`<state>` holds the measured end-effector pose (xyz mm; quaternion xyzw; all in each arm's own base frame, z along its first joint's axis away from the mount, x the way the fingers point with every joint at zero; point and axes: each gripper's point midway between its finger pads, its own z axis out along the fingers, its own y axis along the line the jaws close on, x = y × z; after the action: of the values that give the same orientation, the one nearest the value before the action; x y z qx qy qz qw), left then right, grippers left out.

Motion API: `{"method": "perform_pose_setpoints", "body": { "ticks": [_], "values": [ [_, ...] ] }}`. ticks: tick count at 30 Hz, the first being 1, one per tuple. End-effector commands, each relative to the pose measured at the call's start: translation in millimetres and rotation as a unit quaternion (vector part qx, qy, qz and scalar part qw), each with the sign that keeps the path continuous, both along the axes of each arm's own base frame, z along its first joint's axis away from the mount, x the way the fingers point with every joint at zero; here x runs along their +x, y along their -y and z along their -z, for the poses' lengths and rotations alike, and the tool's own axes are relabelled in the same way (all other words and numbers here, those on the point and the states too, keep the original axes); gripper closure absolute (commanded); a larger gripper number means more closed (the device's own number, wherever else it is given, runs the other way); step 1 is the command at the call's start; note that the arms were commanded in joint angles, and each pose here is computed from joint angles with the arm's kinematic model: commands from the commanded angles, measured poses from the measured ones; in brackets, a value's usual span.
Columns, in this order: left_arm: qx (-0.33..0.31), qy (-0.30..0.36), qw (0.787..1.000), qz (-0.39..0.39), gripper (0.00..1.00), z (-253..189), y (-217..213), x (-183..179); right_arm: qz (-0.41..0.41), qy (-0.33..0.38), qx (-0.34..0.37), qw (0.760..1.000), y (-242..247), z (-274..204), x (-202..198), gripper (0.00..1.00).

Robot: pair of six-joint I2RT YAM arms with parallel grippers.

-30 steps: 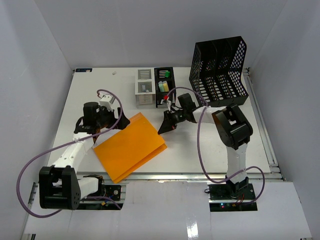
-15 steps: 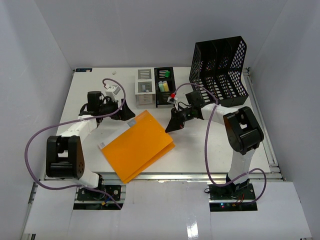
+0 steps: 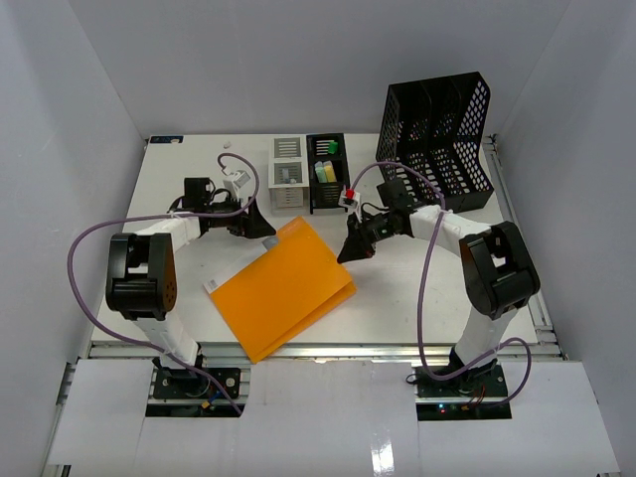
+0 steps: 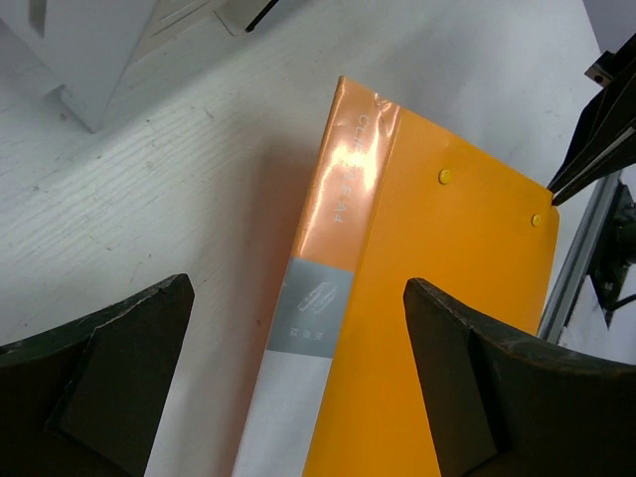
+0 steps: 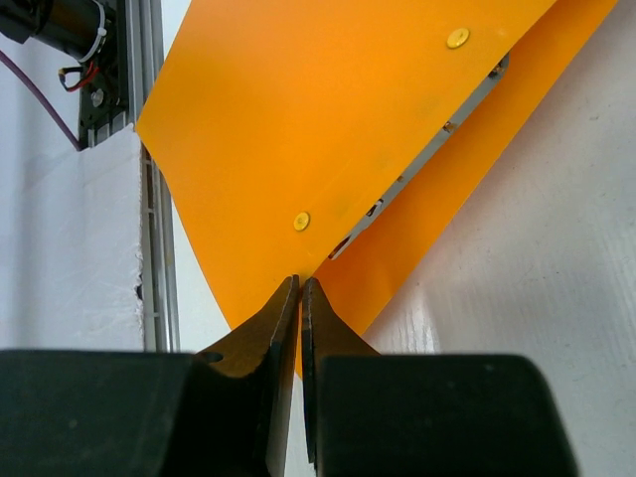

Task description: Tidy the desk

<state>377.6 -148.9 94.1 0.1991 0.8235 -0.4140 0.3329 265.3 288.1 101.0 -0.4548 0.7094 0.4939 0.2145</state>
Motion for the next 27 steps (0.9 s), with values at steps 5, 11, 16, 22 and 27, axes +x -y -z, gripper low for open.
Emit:
{"method": "perform_pose_setpoints", "body": {
  "ticks": [5,11,16,22,27],
  "values": [
    [-0.051,-0.010,0.997,0.061,0.02,-0.2,5.9,-0.3,-0.027,0.094,0.027,0.995,5.4,-34.9,-6.6,0.92],
    [-0.138,-0.044,0.984,0.102,0.02,-1.8,6.0,-12.4,-0.029,0.113,0.031,0.993,7.2,-41.8,-8.7,0.92],
    [-0.197,-0.055,0.968,0.143,0.02,-10.9,12.5,-28.9,-0.031,0.118,0.030,0.992,8.2,-40.5,-10.5,0.92],
    [-0.209,-0.070,0.960,0.174,0.05,-13.1,31.6,-45.1,-0.031,0.119,0.031,0.992,7.7,-41.0,-9.2,0.92],
    [-0.201,-0.092,0.956,0.190,0.15,-7.0,46.7,-60.1,-0.030,0.121,0.033,0.992,6.6,-44.4,-7.9,0.92]
  ]
}}
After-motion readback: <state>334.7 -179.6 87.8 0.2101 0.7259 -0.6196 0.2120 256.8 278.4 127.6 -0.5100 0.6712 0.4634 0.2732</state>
